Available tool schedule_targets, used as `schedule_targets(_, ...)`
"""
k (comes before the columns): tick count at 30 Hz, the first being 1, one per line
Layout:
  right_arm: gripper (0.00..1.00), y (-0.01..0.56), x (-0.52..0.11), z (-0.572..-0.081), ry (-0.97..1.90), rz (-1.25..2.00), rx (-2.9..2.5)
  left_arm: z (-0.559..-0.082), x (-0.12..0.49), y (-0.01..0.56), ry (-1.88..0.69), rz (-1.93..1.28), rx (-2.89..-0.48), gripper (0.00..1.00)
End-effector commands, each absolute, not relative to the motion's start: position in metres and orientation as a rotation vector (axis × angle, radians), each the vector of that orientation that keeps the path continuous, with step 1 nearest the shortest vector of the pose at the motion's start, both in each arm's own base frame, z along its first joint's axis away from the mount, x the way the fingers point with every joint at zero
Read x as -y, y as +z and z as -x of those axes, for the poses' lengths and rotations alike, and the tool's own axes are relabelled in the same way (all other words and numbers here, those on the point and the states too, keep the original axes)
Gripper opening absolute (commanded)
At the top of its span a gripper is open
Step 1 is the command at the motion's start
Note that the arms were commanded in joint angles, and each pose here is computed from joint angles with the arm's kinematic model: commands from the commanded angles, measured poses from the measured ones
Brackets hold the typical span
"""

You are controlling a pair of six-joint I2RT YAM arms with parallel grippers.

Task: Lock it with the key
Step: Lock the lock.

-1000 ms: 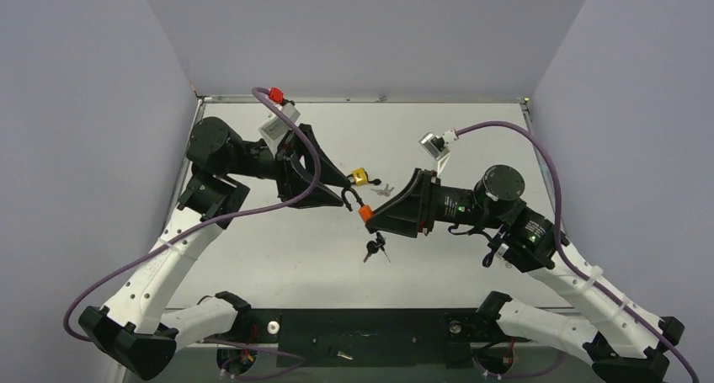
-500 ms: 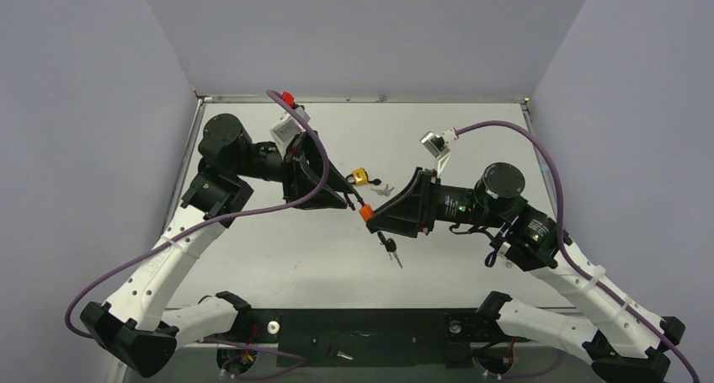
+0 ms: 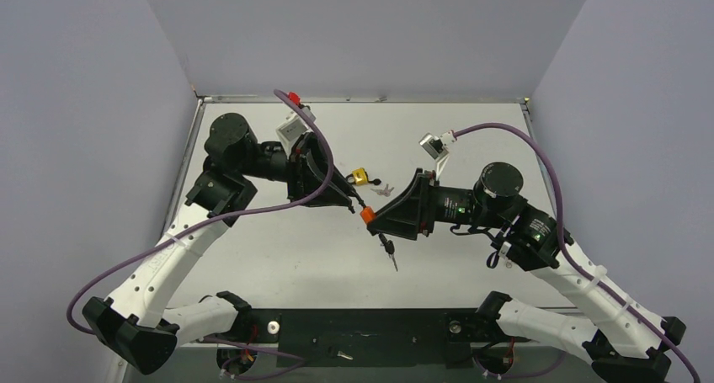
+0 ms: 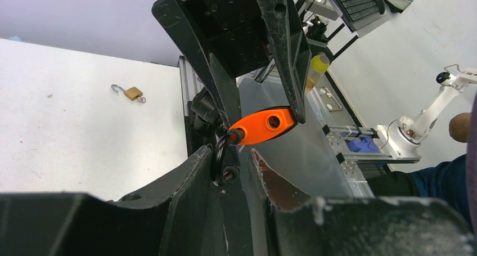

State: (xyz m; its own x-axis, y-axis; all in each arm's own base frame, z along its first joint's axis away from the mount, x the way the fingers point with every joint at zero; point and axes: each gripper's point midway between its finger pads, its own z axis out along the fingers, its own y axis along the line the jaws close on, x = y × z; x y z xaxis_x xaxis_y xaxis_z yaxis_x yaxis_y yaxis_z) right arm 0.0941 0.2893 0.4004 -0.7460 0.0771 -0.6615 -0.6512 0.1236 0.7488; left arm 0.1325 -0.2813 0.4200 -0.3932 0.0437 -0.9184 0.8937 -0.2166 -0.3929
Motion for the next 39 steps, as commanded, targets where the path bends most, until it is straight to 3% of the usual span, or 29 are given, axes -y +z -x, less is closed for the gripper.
schedule_targets(1,0.00,0.435,-0.288,-0.093,1.681,0.586,-1.703,-0.130,0.283,0.426,-1.676,-1.170,-1.358,0.26)
schedule_targets(10,0.00,0.431,-0.289,-0.095,1.657,0.600,-1.718,-0.128,0.286,0.420,-1.692,-1.175,-1.380,0.20)
schedule_targets(17,0.00,0.430,-0.287,-0.096,1.621,0.612,-1.726,-0.126,0.285,0.416,-1.692,-1.183,-1.388,0.07)
schedule_targets(33,0.00,0.431,-0.280,-0.097,1.539,0.652,-1.736,-0.117,0.280,0.413,-1.710,-1.197,-1.406,0.12)
schedule_targets(37,0.00,0.427,-0.280,-0.099,1.523,0.657,-1.745,-0.116,0.280,0.412,-1.714,-1.196,-1.411,0.08)
schedule_targets(39,0.00,0.427,-0.280,-0.101,1.505,0.656,-1.749,-0.116,0.280,0.412,-1.710,-1.191,-1.410,0.00)
